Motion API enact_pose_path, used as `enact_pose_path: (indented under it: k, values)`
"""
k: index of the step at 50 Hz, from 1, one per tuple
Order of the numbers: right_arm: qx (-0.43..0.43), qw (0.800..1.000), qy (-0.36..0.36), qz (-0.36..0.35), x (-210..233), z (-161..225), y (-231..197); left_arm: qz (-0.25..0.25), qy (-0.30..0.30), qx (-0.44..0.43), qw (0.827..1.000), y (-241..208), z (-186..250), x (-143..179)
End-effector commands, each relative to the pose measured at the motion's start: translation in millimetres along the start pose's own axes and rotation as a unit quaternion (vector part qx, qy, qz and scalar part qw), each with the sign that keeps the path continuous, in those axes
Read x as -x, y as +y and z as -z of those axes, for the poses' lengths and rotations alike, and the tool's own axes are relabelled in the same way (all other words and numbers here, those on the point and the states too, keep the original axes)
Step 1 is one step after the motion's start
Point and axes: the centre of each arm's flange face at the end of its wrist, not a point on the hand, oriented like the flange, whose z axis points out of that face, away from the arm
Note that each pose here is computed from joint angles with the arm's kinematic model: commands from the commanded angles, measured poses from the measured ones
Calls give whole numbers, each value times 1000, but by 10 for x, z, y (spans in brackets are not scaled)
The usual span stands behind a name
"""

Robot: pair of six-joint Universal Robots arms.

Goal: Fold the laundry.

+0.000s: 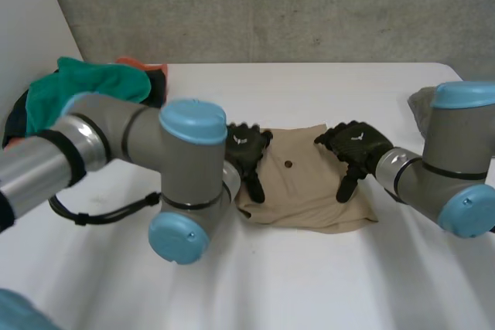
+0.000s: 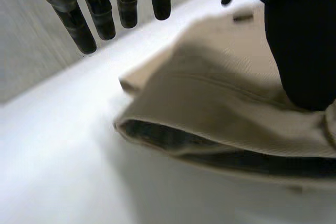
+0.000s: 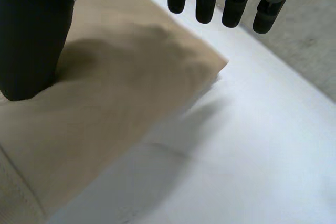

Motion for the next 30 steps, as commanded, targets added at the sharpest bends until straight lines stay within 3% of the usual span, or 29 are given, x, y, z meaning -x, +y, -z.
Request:
enact_pose_path:
  k: [1, 5, 10, 14, 18, 30]
  values:
    - [-38, 999, 37, 9, -59, 255, -222, 9, 16, -92, 996, -559, 225, 79]
    - [-81, 995, 54, 30, 35, 486, -347, 12, 34, -158, 987, -875, 370, 233]
    - [-112, 992, 33, 50, 421, 735, -195, -2, 122, -218, 968, -1183, 626, 233]
    - [-116, 991, 6, 66, 741, 823, 32, -7, 205, -227, 952, -1242, 772, 102]
    - [-118, 989, 1, 85, 892, 860, 220, 8, 252, -212, 944, -1238, 844, 55]
    - [-129, 987, 0, 96, 1023, 654, 497, 18, 277, -203, 939, -1208, 857, -10]
